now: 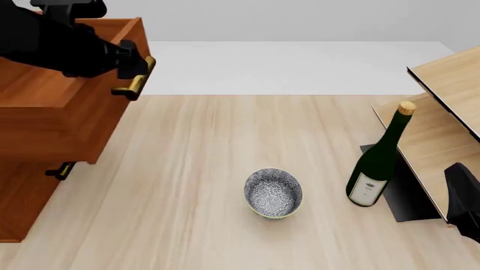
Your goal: Close the bottom drawer of the cabinet and open the top drawer.
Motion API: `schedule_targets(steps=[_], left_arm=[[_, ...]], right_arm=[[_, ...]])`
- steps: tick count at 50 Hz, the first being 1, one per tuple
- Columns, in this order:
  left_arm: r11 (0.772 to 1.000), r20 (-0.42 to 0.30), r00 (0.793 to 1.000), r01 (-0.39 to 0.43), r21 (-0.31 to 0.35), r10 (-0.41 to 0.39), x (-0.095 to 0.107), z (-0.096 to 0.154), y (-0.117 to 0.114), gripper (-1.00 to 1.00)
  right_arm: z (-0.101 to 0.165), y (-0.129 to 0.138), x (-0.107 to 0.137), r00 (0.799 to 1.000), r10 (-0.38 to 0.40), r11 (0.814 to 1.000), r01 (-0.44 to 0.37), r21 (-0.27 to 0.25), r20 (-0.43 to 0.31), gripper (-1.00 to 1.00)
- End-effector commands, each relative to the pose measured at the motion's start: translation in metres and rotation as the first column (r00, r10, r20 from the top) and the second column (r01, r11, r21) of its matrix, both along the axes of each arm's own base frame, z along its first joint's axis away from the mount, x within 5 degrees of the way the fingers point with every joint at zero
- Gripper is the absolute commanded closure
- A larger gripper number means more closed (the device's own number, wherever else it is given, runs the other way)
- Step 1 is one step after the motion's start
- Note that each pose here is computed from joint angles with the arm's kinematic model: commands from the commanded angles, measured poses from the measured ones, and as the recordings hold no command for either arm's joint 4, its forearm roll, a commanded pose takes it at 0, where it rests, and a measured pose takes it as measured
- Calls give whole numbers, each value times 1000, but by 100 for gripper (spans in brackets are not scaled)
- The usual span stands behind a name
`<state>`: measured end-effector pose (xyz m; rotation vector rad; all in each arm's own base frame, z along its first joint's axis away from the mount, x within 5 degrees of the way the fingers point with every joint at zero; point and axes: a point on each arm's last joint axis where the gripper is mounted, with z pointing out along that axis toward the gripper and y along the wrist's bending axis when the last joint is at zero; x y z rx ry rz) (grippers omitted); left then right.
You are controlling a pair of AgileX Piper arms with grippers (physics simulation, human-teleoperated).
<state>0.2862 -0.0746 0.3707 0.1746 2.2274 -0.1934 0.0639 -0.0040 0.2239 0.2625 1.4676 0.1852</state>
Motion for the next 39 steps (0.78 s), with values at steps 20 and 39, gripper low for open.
schedule_targets(steps=[20, 39], left_arm=[[996, 8, 997, 72, -57, -71, 4, 2, -37, -100], [989, 40, 993, 115, -94, -112, 5, 13, -58, -100]], right_arm=[[0, 0, 0, 1000, 1, 1000, -1, -4, 0, -100], [-1, 0, -1, 1000, 0, 1000, 0, -13, 1, -100]])
